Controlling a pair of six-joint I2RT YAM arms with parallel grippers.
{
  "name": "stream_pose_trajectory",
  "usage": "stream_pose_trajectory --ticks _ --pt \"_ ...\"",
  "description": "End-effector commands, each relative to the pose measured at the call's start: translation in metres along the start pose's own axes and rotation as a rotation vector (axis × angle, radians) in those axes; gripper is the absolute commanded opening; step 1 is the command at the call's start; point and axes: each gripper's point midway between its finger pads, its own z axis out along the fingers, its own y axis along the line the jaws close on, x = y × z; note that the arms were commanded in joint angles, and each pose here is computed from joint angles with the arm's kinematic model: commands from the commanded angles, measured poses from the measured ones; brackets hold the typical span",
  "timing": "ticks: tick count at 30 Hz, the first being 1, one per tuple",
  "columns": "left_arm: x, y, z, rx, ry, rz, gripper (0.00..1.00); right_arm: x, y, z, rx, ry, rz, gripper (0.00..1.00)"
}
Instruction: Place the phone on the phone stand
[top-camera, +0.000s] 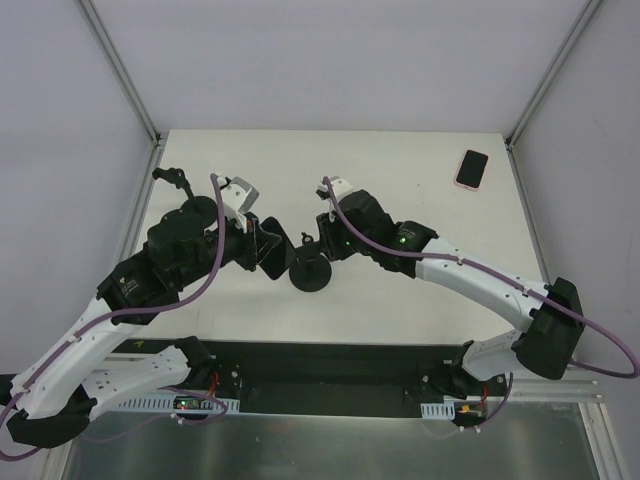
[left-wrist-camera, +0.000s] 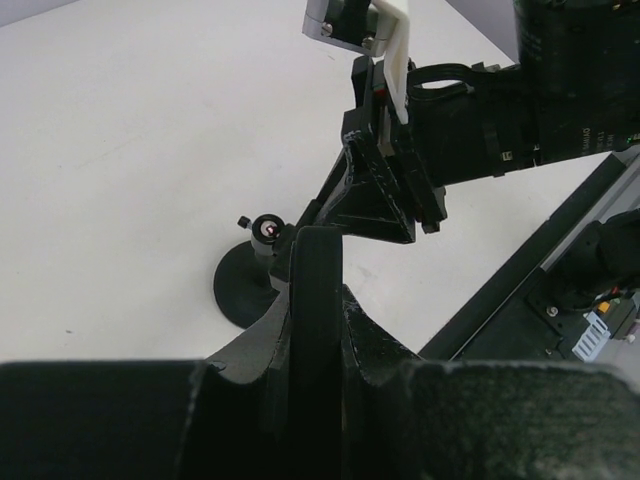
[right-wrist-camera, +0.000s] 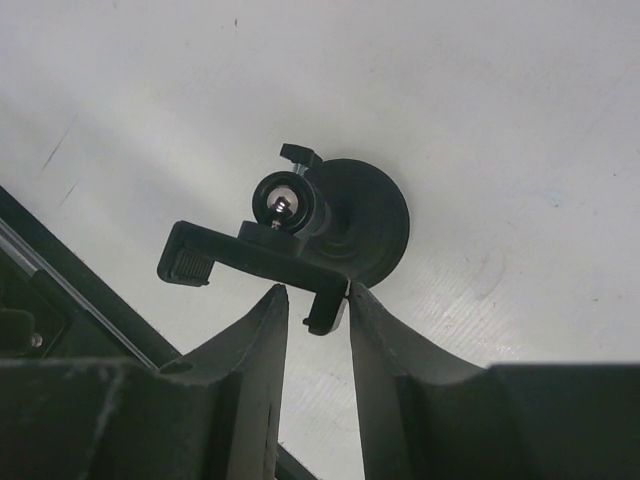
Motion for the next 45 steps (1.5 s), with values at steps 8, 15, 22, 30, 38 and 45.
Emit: stream_pose_trajectory --ticks 8,15,22,30,38,45 --pt "-0.025 -0.024 0.007 0.107 -0.073 -0.045 0.00 -0.006 -0.002 0.006 0.048 0.009 -0.060 0.32" --pt "-0.028 -0.058 0.014 0.309 -0.093 -0.054 0.00 -0.003 -0.005 0.009 0.057 0.020 -0.082 0.01" --pt "-0.004 -0.133 0.015 0.888 -0.027 0.152 0.00 0.002 0.014 0.007 -0.113 0.029 -0.241 0.01" --pt "0.023 -0.123 0.045 0.982 -0.044 0.372 0.00 0.003 0.020 0.000 -0.302 0.032 -0.278 0.01" --pt "0.020 -0.099 0.081 0.951 -0.019 0.372 0.00 0.000 0.018 -0.006 -0.408 0.024 -0.263 0.01" --pt "0.019 -0.072 0.101 0.897 0.011 0.349 0.00 0.003 0.022 -0.009 -0.480 0.027 -0.288 0.01"
